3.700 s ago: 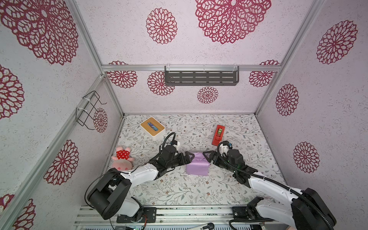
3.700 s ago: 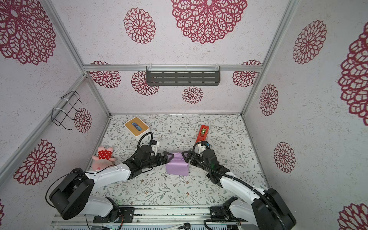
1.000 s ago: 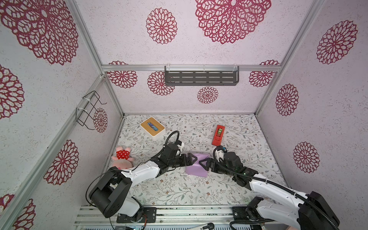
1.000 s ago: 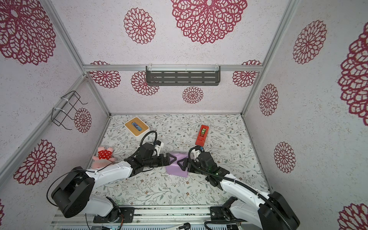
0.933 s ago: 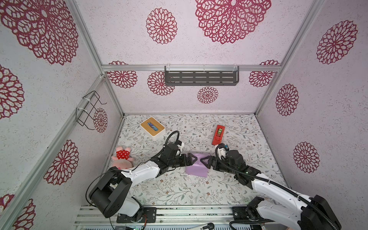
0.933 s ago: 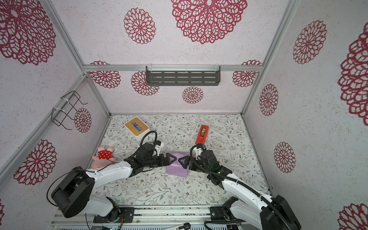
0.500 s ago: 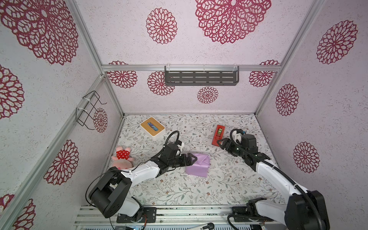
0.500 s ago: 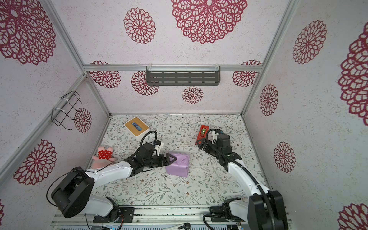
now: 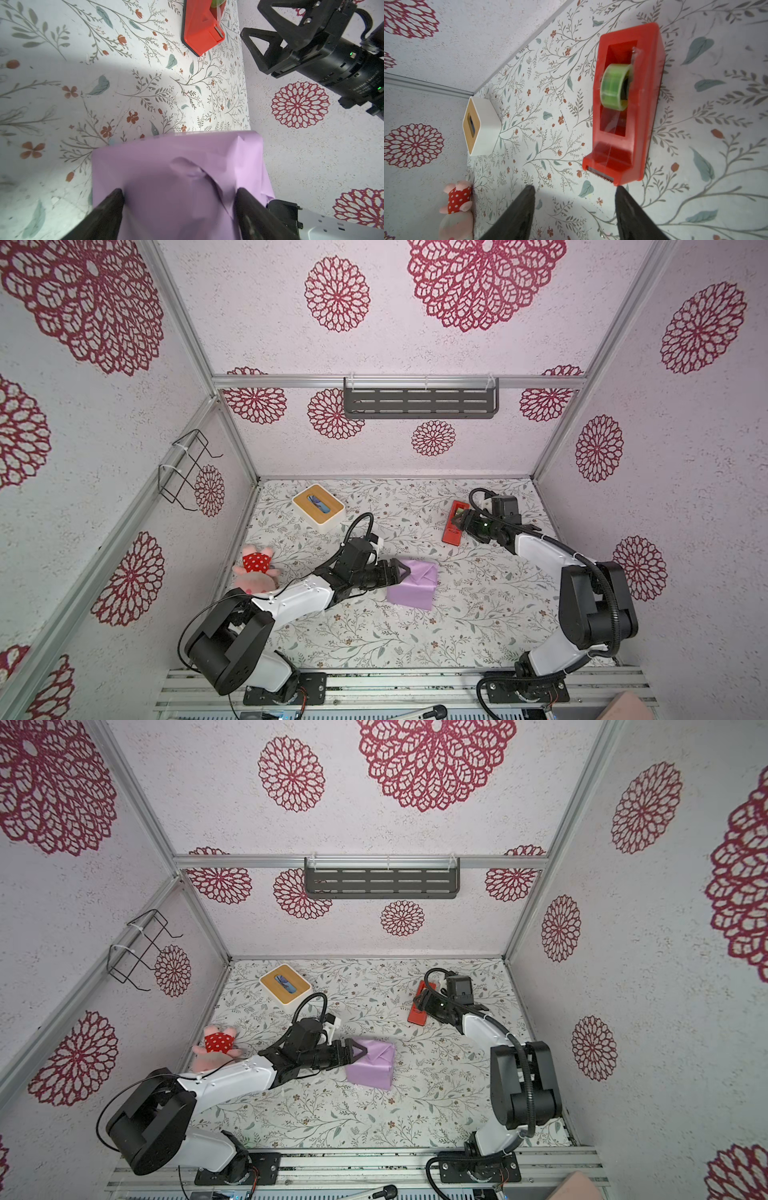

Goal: Wrap a gift box in wrapping paper
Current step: Tear off the tape with the cutter.

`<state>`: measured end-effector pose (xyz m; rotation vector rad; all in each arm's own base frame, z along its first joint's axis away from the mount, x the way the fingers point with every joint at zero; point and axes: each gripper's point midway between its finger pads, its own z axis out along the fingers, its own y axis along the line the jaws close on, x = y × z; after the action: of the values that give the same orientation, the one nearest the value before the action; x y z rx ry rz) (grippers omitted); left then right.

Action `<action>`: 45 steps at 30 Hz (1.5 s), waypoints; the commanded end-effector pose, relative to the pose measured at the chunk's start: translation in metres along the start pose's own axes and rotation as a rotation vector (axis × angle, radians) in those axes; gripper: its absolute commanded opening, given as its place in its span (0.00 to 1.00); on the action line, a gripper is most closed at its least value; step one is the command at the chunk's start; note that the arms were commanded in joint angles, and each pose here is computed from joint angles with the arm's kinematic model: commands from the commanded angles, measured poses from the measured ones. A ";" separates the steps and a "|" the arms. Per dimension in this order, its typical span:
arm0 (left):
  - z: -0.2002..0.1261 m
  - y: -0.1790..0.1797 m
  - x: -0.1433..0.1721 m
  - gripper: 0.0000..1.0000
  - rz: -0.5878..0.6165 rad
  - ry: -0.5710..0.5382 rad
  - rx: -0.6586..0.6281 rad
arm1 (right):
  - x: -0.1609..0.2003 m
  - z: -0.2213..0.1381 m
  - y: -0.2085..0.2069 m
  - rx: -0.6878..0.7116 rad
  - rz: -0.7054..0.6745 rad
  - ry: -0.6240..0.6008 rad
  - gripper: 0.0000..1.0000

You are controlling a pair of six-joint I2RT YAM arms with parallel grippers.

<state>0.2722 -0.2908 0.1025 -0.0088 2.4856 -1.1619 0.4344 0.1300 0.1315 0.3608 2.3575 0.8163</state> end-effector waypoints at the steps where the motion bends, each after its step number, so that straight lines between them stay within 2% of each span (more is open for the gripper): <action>1: 0.003 0.052 0.044 0.85 -0.093 0.147 -0.178 | -0.016 0.002 0.004 -0.029 -0.027 -0.003 0.60; 6: 0.001 0.053 0.043 0.85 -0.074 0.143 -0.191 | -0.024 0.016 -0.003 -0.086 0.024 0.013 0.54; 15: 0.001 0.054 0.042 0.85 -0.068 0.133 -0.192 | -0.017 0.037 -0.005 -0.162 0.072 0.063 0.46; 22: 0.000 0.054 0.042 0.85 -0.064 0.130 -0.195 | -0.013 0.045 -0.015 -0.154 0.106 0.078 0.41; 29: 0.000 0.053 0.040 0.85 -0.057 0.125 -0.196 | -0.008 0.050 -0.020 -0.206 0.213 0.074 0.26; 41: -0.002 0.055 0.040 0.85 -0.052 0.122 -0.207 | -0.006 0.058 -0.015 -0.287 0.280 0.083 0.13; 45: -0.002 0.055 0.040 0.85 -0.051 0.122 -0.206 | -0.008 0.057 -0.014 -0.304 0.298 0.074 0.06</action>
<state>0.2723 -0.2892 0.1025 0.0017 2.4890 -1.1428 0.4750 0.1373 0.0816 0.5777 2.2630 1.2691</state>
